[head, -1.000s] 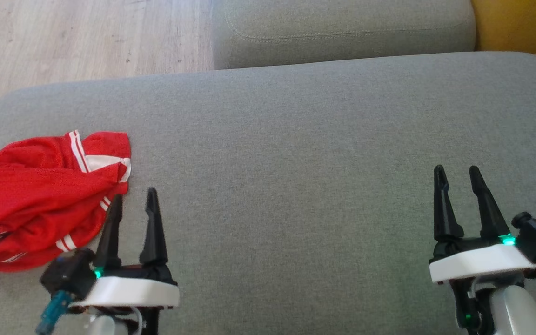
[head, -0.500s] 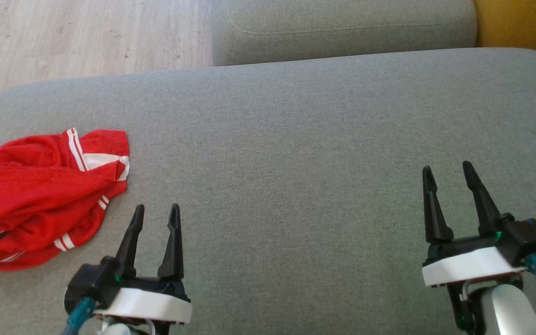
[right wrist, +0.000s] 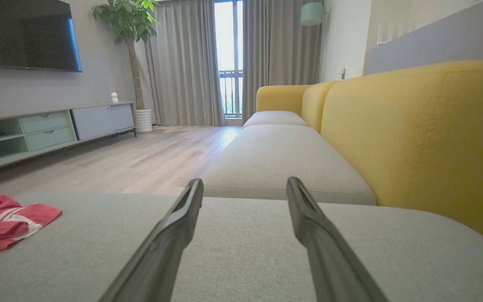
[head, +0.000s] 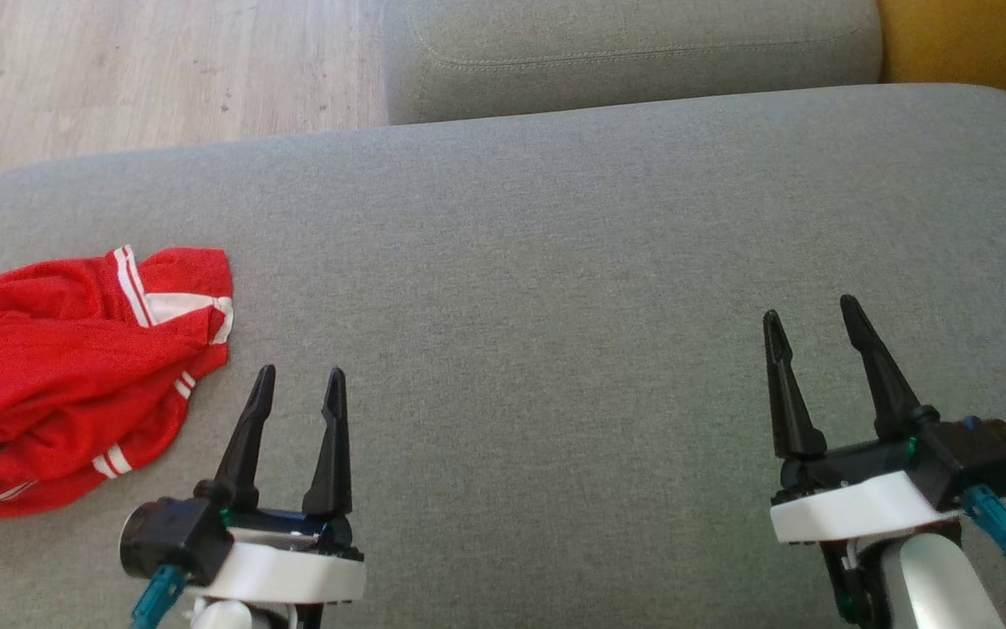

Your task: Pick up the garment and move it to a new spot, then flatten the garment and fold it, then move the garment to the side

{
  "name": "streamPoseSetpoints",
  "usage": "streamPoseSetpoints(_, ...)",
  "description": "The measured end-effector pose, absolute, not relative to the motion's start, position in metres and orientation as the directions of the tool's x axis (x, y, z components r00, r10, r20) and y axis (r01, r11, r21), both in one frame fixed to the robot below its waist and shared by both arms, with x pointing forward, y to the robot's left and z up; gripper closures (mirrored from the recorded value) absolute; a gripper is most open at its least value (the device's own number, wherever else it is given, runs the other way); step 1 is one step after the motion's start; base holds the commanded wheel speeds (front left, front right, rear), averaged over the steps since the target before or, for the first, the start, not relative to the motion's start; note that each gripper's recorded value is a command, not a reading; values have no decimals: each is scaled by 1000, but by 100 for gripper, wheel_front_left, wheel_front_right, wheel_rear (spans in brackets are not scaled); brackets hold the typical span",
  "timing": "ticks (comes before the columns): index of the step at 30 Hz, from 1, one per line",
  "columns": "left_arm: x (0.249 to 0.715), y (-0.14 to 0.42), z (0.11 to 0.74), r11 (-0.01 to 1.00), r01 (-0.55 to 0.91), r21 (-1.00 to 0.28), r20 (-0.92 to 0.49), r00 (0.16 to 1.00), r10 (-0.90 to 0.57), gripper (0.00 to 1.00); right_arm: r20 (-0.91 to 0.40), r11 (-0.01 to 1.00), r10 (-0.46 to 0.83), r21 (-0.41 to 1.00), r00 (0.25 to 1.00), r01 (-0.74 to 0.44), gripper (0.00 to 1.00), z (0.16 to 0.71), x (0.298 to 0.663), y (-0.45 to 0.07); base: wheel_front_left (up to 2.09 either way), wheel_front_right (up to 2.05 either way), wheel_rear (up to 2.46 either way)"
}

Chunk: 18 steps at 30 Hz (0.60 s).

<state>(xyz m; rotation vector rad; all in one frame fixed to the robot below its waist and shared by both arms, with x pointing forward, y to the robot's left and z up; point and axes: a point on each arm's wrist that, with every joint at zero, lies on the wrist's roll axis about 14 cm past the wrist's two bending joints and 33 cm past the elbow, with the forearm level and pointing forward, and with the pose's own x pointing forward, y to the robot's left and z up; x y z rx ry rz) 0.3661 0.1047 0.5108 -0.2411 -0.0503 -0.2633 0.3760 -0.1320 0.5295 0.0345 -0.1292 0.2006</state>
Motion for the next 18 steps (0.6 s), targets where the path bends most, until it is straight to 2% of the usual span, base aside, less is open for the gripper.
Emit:
streamPoseSetpoints(8, 366, 111, 522, 937, 256, -239, 132, 964, -230, 0, 109, 964, 178, 179, 978, -195, 0, 516, 371, -131, 0, 0, 0)
streamPoseSetpoints(18, 356, 101, 508, 940, 285, -189, 93, 958, -272, 0, 89, 957, 164, 226, 982, -180, 0, 507, 366, -133, 0, 0, 0)
